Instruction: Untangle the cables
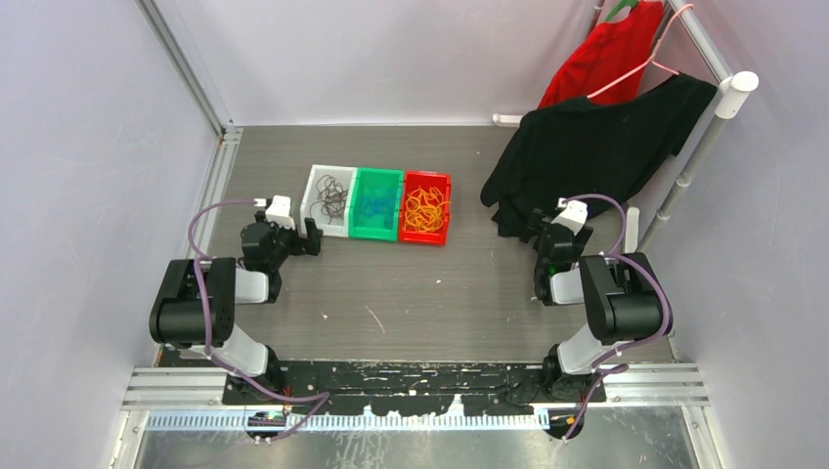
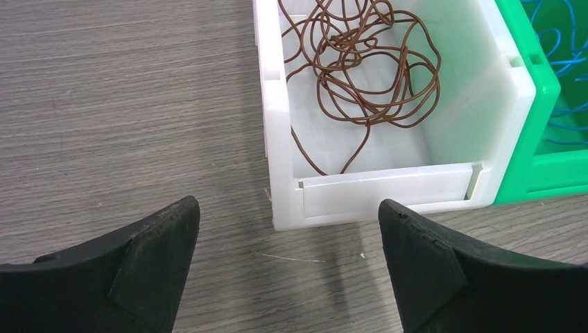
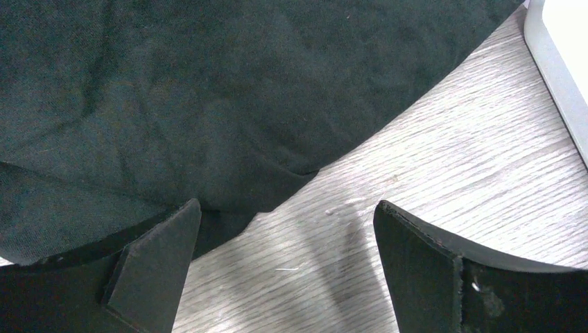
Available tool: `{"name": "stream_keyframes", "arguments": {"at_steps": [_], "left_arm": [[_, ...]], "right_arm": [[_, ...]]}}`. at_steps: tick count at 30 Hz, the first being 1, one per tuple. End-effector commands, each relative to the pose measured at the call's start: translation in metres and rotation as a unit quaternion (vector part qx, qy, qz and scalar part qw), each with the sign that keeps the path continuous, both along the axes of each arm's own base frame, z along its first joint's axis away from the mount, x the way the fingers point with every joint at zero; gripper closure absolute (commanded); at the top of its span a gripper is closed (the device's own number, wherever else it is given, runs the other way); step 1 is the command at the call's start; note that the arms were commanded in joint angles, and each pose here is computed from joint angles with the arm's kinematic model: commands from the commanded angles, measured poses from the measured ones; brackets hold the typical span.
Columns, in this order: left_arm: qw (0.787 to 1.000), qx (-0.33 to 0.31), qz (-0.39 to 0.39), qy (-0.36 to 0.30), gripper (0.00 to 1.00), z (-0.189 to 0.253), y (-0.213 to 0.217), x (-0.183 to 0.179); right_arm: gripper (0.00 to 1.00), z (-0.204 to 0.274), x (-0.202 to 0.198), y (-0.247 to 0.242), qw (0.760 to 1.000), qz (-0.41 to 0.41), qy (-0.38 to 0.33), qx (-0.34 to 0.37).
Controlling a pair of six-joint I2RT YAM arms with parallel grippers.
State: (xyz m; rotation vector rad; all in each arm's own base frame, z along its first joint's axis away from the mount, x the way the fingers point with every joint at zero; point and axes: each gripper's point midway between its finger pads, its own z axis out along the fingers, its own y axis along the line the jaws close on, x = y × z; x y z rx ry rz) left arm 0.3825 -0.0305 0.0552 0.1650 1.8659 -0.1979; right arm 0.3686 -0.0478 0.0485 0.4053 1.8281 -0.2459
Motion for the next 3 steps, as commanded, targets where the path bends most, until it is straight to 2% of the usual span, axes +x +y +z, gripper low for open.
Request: {"name": "stream_keyframes", "arguments": {"at_steps": [1, 3], "left_arm": [[1.0, 0.012, 0.009, -0.027, 0.01, 0.0147, 0.0049, 0.0058], [1.0, 0.012, 0.009, -0.028, 0.0, 0.0154, 0.005, 0.0062]], "right_arm": [[0.0, 0.0215, 0.0098, 0.0023, 0.999, 0.008, -0.034, -0.002], [0.0, 0.0222, 0.0098, 0.0023, 0.999, 0.008, -0.036, -0.002]]}}
